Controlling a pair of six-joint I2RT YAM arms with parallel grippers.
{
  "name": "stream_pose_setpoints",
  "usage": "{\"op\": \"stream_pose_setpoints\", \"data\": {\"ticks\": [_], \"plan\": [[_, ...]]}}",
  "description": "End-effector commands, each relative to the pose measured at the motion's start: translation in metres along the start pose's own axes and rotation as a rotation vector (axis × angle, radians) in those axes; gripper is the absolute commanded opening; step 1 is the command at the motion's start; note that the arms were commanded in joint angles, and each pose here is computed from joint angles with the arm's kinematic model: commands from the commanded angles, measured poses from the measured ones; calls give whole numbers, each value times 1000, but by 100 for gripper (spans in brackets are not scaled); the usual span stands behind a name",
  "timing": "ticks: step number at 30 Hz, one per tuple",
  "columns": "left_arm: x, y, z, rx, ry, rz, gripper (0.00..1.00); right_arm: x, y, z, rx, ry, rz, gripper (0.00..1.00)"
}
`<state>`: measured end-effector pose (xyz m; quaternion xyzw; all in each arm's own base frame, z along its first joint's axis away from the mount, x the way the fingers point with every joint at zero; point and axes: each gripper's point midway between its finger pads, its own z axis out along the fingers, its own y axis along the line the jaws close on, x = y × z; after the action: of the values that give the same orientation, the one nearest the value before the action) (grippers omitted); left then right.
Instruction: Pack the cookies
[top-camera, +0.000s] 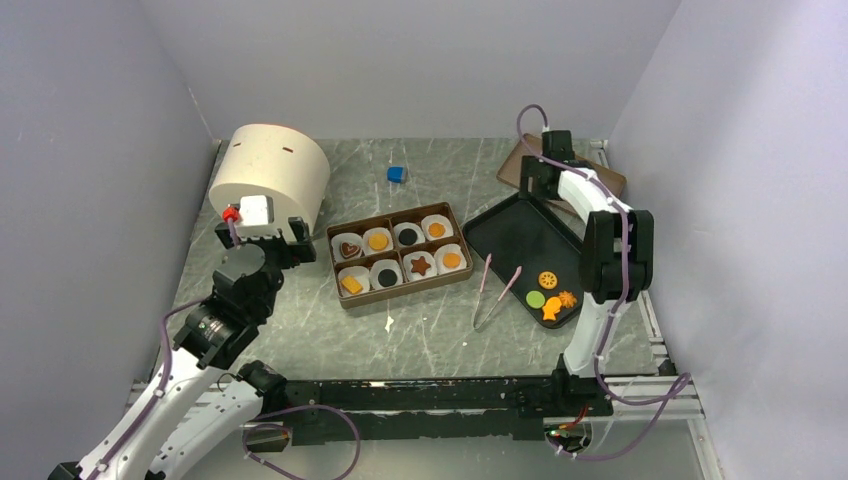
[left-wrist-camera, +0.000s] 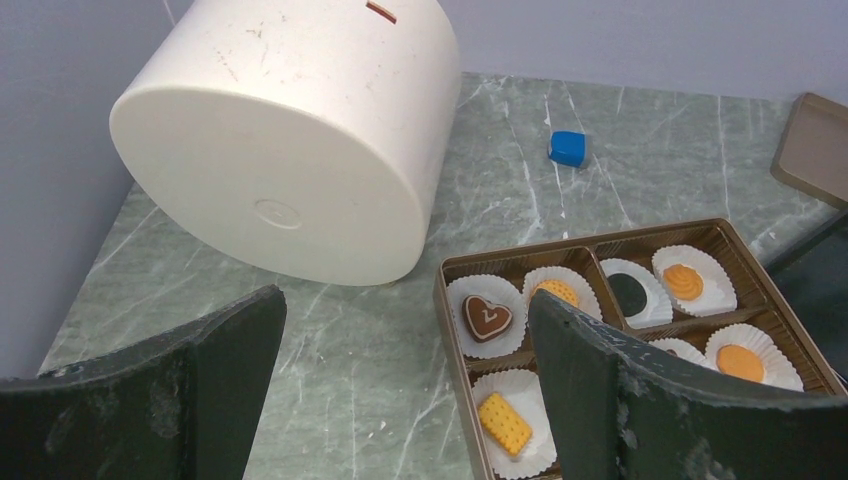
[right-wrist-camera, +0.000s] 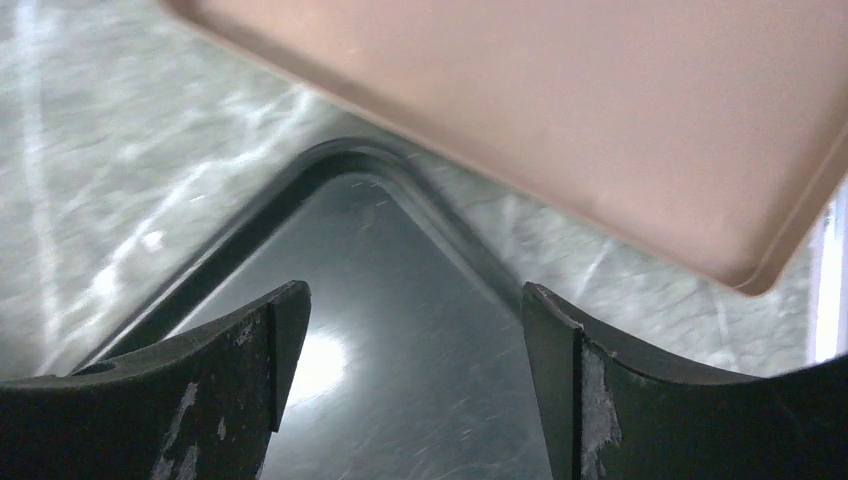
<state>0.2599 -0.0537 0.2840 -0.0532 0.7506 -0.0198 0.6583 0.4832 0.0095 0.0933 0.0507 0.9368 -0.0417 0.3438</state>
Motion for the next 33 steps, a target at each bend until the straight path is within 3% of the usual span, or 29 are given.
{"op": "stream_pose_setpoints", "data": {"ticks": [1,9,16,33], "plan": [[-14,1,-2,3,-54,-12,96,-24,-29,17,36,-40,-88,81],[-19,0,-8,18,-78,-26,96,-16,-64,44,43,-2,-289,72],[-20,-1,-11,28,-87,-31,96,-1,-75,60,-26,49,-300,62],[-17,-3,-8,26,-80,-18,96,-14,-53,46,-222,-8,-256,59]]}}
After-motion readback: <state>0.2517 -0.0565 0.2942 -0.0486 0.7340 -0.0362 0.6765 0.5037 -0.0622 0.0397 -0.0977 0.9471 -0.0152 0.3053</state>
